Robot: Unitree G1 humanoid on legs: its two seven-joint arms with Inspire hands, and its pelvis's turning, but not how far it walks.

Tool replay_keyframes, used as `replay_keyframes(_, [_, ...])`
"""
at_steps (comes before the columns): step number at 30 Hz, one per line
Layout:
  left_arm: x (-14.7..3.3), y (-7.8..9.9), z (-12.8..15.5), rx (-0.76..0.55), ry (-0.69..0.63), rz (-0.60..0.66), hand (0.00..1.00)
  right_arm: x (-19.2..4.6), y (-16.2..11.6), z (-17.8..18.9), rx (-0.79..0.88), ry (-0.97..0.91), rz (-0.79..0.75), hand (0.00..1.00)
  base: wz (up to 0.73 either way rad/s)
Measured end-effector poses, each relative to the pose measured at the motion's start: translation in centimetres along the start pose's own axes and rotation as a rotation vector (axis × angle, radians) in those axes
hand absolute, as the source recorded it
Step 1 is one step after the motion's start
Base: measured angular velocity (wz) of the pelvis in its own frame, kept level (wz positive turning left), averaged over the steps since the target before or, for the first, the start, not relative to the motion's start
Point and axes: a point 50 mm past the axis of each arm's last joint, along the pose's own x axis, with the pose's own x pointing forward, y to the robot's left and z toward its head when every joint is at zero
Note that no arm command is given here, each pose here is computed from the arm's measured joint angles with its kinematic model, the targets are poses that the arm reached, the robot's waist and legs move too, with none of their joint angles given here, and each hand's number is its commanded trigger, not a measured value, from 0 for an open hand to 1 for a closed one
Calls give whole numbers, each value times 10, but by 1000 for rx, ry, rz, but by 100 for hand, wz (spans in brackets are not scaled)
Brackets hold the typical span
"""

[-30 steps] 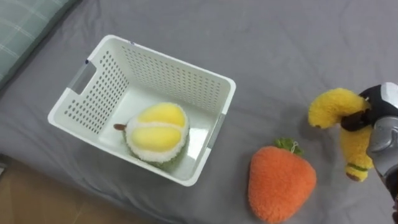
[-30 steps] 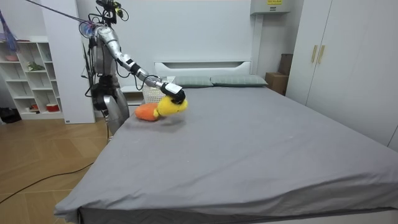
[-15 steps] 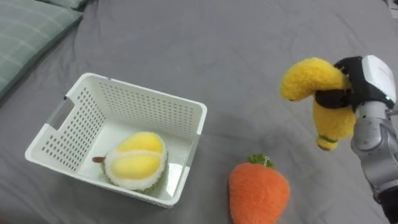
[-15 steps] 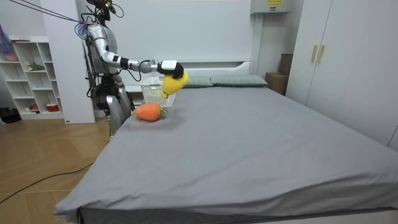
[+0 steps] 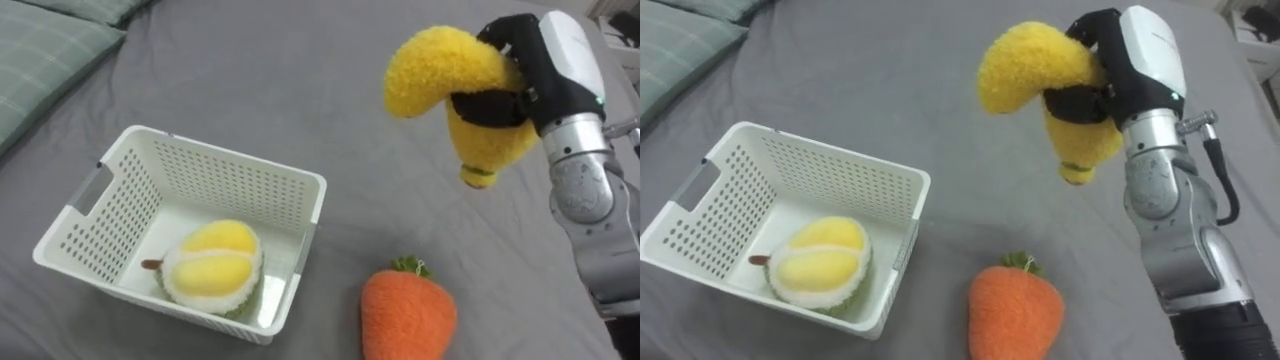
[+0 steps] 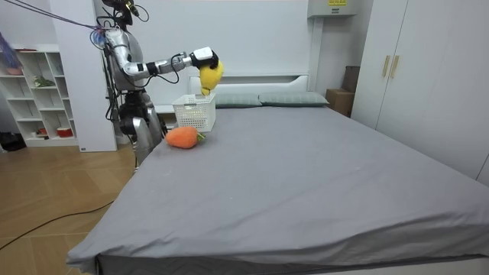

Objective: Collect toys from the bed

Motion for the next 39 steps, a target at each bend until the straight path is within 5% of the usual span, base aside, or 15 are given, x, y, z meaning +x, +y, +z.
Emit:
replay_keyframes(8, [2,-20,3,25,-13,-48,0,-1,21,15,81,-10,94,100,1])
replay_keyframes(27, [5,-29,10,73,-5,-69,0,2,76,72,251,-104,349,98,5])
replay_keyframes(28, [5,-30,12,86,-10,-72,0,2,78,76,252,-116,359,78,9])
replay_keyframes(32, [5,-32,16,114,-19,-73,0,1,82,79,262,-118,379,67,8])
replay_keyframes(34, [6,-32,15,112,-13,-72,0,1,83,81,268,-120,391,54,9])
replay_keyframes(35, [6,-31,16,109,-15,-71,0,0,85,81,269,-122,398,9,0])
replay_keyframes(36, [6,-31,17,107,-16,-70,0,0,86,82,270,-122,404,0,0])
replay_keyframes(39, [6,-31,19,111,-23,-68,0,-3,91,85,271,-131,445,0,0])
